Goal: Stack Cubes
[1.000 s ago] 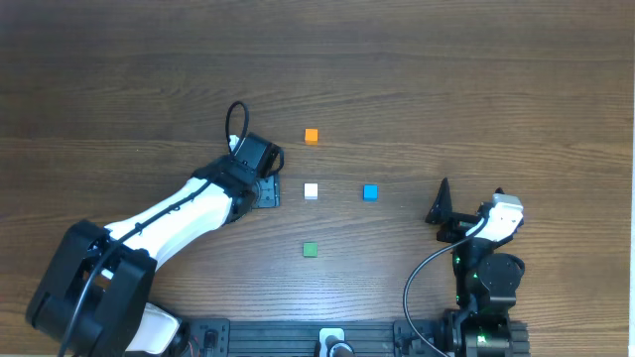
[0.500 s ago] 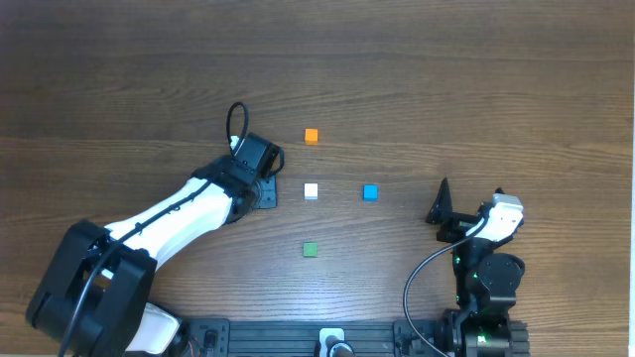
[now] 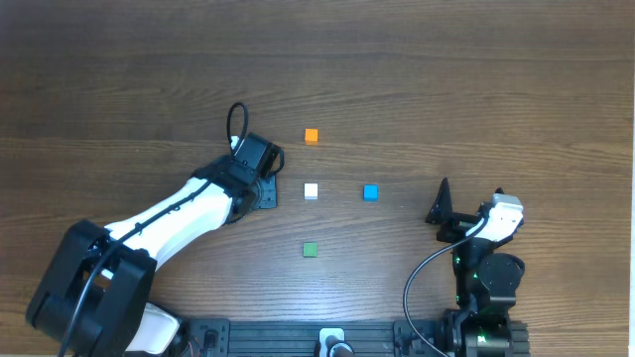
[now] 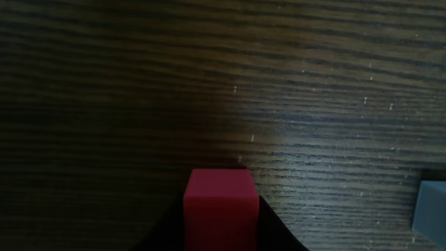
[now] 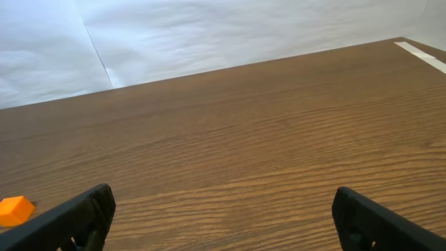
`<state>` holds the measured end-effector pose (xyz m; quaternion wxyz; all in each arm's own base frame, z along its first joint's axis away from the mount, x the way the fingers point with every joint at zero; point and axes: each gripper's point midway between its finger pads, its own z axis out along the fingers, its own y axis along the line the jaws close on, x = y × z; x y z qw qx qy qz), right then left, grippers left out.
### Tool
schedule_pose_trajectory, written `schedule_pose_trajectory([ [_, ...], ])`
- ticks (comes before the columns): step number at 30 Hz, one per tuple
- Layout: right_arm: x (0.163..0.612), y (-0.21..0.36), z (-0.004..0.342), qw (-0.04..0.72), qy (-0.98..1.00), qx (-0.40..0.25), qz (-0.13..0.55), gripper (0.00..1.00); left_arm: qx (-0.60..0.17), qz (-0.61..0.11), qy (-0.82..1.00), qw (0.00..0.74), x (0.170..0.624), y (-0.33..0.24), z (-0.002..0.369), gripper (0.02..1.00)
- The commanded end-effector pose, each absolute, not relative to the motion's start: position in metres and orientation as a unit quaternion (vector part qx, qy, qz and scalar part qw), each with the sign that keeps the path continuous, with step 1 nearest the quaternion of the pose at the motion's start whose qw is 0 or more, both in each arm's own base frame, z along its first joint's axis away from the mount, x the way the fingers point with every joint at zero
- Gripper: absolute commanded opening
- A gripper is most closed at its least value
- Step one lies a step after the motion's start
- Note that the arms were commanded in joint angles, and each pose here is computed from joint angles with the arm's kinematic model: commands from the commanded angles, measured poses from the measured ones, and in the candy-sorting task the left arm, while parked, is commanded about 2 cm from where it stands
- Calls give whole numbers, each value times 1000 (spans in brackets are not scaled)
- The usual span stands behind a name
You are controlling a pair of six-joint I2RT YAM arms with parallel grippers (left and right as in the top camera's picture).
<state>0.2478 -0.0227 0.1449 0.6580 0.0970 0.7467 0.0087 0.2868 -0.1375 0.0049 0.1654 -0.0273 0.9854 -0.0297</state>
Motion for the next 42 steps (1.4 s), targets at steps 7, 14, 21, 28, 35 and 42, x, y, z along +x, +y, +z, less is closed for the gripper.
schedule_pose_trajectory([
  [7,248,-22,142,656,749,95,10,991,-29,-46,988,148,288,-146,13,45],
  [14,248,-22,142,656,749,95,10,993,-26,-38,989,139,303,-156,61,40],
  [21,248,-22,142,656,749,95,10,993,-23,-47,979,196,327,-188,138,40],
  [28,248,-22,142,656,749,95,11,993,-24,-71,981,178,314,-233,135,38],
  [35,248,-22,142,656,749,95,10,993,-24,-44,990,128,297,-245,99,40],
  [42,248,-22,142,656,749,95,10,993,-31,-24,995,95,288,-252,70,40],
])
